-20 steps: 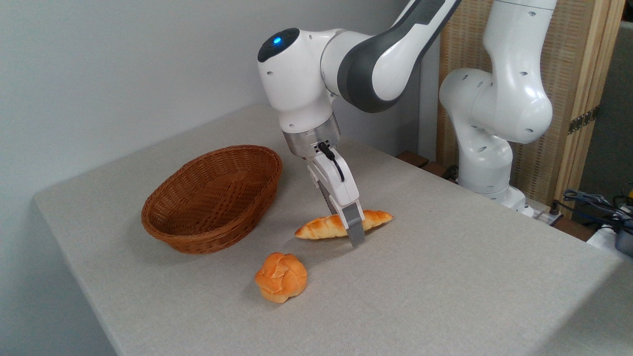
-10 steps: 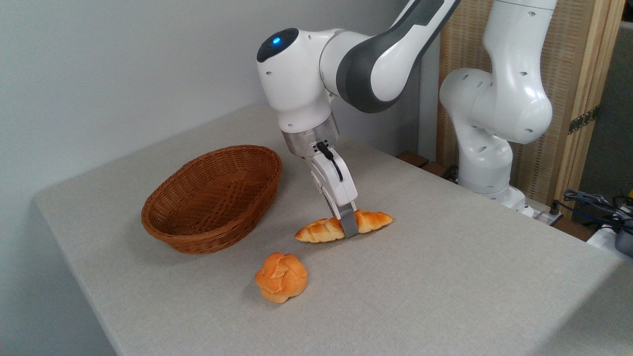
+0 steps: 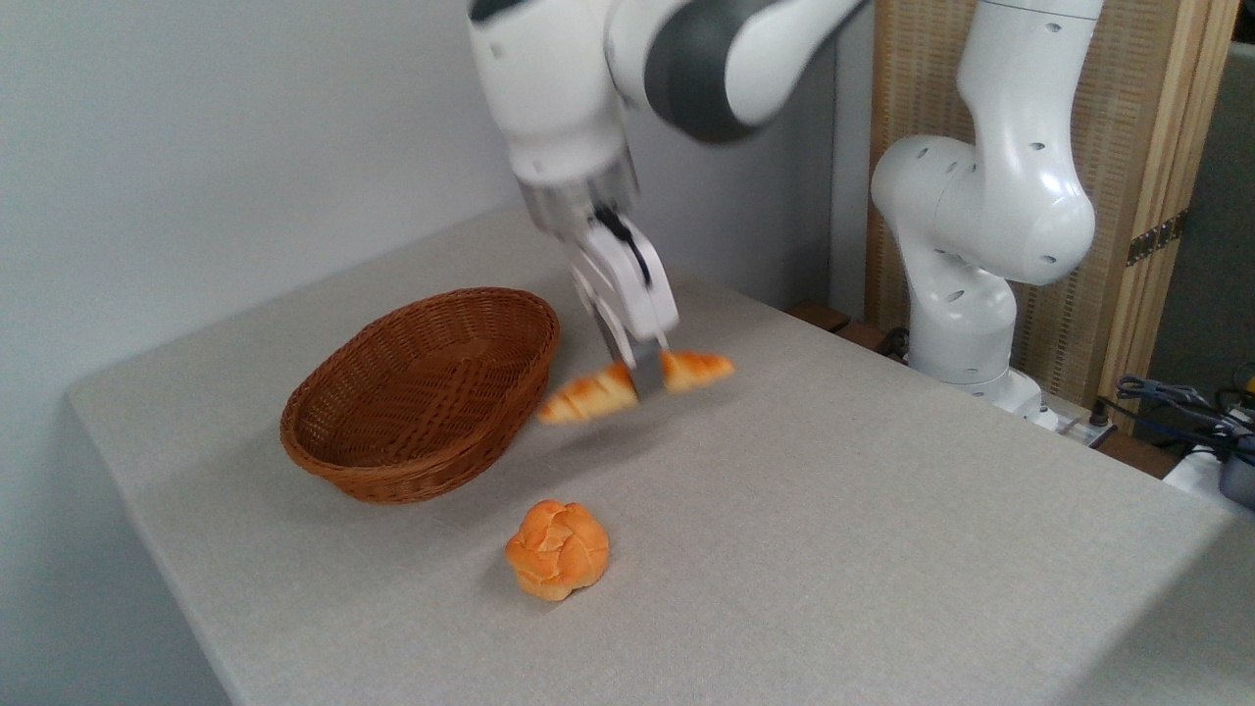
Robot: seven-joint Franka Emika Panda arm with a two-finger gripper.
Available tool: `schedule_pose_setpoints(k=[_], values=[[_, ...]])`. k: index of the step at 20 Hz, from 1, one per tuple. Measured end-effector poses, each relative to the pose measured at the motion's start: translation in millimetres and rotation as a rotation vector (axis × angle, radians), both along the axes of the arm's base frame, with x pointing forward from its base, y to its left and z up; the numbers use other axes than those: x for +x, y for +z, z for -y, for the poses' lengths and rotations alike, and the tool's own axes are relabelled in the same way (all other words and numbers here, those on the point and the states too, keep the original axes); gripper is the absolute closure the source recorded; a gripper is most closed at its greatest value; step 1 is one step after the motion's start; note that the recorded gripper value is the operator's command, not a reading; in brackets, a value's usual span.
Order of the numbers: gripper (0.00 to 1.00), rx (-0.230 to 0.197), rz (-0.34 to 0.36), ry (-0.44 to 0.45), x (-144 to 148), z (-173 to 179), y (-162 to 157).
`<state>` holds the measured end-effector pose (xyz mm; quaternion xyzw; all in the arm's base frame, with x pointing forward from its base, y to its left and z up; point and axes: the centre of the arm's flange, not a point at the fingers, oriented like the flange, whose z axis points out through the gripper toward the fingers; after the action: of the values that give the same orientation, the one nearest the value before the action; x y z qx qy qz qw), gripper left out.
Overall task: Put bread into the basket
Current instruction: 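Lift the loaf and carry it over the wicker basket, lowering inside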
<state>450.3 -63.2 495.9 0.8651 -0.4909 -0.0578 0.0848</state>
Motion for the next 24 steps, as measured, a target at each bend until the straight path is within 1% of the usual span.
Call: schedule_pose_setpoints(k=[1,2,3,4,5,6,7,8,9,10,11,12,13,16,18,24], values=[[0.94,-0.026,0.008,0.019,9,4,17],[0.94,-0.055,0.014,0.043,18,10,27],[0.93,-0.075,0.015,0.060,23,14,31],[0.92,-0.115,0.005,0.094,34,23,32],[0.85,-0.137,-0.002,0.114,40,29,31],[0.75,-0.162,-0.007,0.143,51,40,27],[0.70,-0.178,0.001,0.171,63,52,21],[0.58,-0.183,0.008,0.185,69,59,17],[0.45,-0.188,0.023,0.207,77,71,10],[0.19,-0.190,0.029,0.216,82,79,5],[0.12,-0.193,0.039,0.231,87,91,-2],[0.07,-0.195,0.049,0.240,92,103,-11],[0.00,-0.196,0.053,0.244,94,109,-15],[0.00,-0.197,0.060,0.245,98,126,-30],[0.00,-0.197,0.058,0.243,99,128,-34],[0.00,-0.201,0.075,0.248,101,128,-33]])
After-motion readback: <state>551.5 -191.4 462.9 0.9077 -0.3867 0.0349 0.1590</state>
